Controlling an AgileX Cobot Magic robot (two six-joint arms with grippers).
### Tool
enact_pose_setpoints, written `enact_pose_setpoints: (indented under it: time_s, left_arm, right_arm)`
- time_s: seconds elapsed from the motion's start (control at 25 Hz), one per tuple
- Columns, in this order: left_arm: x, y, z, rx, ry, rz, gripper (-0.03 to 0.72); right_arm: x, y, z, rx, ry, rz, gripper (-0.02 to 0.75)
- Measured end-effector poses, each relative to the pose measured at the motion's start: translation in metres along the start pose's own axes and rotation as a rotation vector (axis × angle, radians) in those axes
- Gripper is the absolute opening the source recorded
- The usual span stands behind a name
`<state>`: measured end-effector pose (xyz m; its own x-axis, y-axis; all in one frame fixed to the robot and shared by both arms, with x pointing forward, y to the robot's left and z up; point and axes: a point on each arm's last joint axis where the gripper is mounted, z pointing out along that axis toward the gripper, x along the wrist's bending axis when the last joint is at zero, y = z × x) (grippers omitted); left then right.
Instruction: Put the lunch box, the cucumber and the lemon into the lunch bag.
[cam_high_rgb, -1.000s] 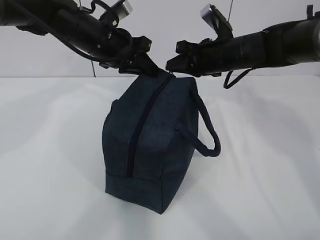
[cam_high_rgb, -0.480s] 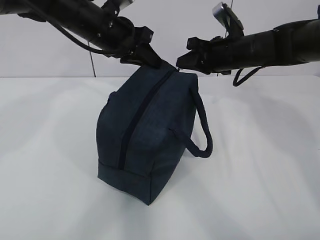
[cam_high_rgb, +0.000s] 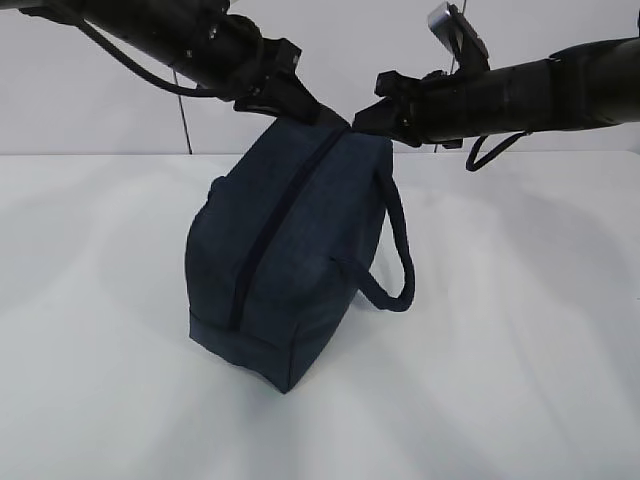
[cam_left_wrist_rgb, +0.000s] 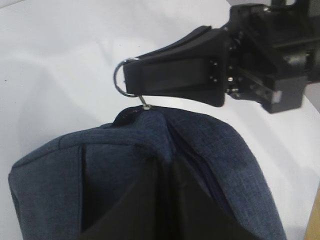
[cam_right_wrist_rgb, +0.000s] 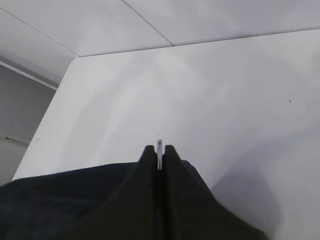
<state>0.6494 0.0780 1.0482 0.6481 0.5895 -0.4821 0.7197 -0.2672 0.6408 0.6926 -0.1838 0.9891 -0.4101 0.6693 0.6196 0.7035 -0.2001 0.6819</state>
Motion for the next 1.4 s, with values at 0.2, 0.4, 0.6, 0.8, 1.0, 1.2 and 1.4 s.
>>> enact_pose_setpoints:
  time_s: [0.2,0.4,0.6,0.8,1.0,1.2,1.4]
  left_arm:
    - [-0.011,0.001,-0.007,0.014,-0.062,0.035,0.015]
    - [-0.021,0.002,-0.014,0.022,-0.116,0.062,0.015]
    - [-0.033,0.005,-0.027,0.016,-0.132,0.091,0.015]
    - [-0.039,0.007,-0.035,0.012,-0.125,0.114,0.015]
    - [-0.04,0.007,-0.037,0.017,-0.13,0.118,0.015]
    - [-0.042,0.007,-0.039,0.021,-0.136,0.123,0.015]
    - [-0.044,0.007,-0.042,0.027,-0.123,0.127,0.014]
  right_arm:
    - [0.0,0.0,0.0,0.0,0.004,0.002,0.008]
    - [0.0,0.0,0.0,0.0,0.004,0.002,0.008]
    - [0.0,0.0,0.0,0.0,0.004,0.002,0.008]
    - [0.002,0.0,0.0,0.007,0.023,0.001,0.008]
    - [0.004,-0.001,0.0,0.014,0.042,0.002,0.008]
    - [0.009,0.0,0.0,0.011,0.092,0.025,0.013]
    - [0.012,0.0,-0.002,0.009,0.136,0.033,0.188]
